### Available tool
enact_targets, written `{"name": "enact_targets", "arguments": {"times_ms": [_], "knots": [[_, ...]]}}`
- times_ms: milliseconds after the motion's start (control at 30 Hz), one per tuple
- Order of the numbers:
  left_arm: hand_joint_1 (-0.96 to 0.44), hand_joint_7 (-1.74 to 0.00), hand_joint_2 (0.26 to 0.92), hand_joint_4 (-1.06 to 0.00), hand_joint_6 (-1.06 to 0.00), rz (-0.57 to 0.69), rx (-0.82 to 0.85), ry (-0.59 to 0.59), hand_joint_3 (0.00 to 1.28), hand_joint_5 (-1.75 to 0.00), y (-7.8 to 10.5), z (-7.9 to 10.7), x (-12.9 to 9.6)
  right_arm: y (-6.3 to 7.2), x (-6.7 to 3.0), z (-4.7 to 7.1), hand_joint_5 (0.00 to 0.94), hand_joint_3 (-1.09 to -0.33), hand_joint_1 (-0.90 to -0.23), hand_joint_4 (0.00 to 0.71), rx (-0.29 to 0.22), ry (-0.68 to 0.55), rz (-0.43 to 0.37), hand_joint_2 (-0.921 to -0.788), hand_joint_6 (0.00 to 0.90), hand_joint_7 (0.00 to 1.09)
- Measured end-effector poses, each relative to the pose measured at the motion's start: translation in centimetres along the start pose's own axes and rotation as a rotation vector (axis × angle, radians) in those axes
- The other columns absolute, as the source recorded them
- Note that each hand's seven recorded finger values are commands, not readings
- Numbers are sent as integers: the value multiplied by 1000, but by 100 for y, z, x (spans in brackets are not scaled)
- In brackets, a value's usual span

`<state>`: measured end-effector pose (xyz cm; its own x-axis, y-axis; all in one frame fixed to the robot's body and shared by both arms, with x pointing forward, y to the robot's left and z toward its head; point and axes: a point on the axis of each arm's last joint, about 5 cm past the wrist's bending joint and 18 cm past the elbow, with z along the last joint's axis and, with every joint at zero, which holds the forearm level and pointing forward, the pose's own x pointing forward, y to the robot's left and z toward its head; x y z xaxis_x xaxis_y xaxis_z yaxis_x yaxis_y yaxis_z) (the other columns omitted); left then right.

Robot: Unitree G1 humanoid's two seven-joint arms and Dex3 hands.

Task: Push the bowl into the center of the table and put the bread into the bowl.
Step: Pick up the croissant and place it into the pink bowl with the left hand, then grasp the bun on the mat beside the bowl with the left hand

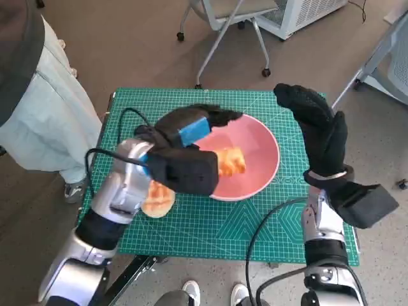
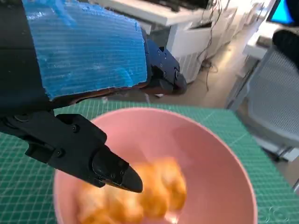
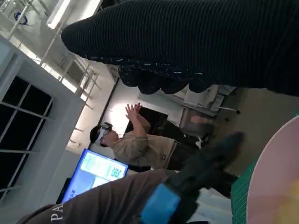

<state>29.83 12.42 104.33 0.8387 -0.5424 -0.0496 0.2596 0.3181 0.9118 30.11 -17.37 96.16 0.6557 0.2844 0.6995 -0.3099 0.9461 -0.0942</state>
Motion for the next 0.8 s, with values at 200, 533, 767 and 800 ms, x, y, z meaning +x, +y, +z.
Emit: {"name": "enact_targets", "arguments": {"times_ms": [200,533,767,800], "knots": [[-380,-13,857,-106,-272,54,-6,-11,4,-8,114,-45,-244,14,0,-4,0,-757,-656,146,3,1,-1,-921,17,526],[-382,-35,833,-166,-339,183,12,54,0,-21,249,-226,-791,40,8,-1,1,-759,-651,147,9,0,1,-921,18,524],[-255,-20,738,-160,-336,142,47,156,1,-7,234,-304,-1063,48,7,-7,2,-757,-660,148,14,5,2,-921,20,521],[-240,-17,729,-154,-331,128,55,165,1,-6,232,-309,-1084,51,7,-9,2,-757,-661,148,16,5,2,-921,20,520]]}}
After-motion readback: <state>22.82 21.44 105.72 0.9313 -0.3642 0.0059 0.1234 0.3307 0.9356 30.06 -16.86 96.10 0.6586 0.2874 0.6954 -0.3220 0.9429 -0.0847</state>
